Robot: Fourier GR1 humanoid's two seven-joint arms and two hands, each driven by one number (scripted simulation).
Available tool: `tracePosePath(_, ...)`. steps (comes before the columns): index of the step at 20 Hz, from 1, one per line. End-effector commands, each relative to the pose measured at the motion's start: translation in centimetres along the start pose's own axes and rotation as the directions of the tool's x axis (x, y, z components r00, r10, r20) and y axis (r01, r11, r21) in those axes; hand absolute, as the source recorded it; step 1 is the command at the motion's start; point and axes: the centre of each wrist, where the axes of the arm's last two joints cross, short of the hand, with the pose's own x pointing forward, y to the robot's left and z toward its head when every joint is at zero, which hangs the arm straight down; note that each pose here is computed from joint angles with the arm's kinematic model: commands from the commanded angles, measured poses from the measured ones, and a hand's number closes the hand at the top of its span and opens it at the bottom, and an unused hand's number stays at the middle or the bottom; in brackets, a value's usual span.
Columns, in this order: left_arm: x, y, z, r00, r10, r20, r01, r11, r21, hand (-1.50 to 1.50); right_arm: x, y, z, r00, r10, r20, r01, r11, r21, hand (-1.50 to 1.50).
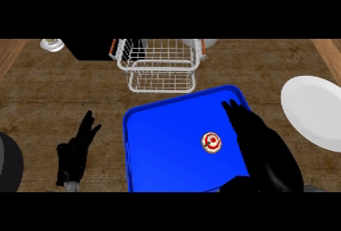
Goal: Pick the cupcake from the tray and place it in the tiered basket
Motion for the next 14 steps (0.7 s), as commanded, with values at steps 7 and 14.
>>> tracePosePath(7, -1.8, -0.2, 0.9, 0.997, -0.011, -0.072, 0.011, 1.0, 0.007, 0.0, 3.4, 3.5, -0.8, 0.983, 0.095, -0.16, -0.076, 0.989, 0.123, -1.5)
tracePosePath(14, -1.5, 1.0, 0.5, 0.997, -0.006, -0.075, 0.006, 1.0, 0.009, 0.0, 4.7, 4.4, -1.8, 0.965, 0.19, -0.18, -0.157, 0.971, 0.179, -1.5)
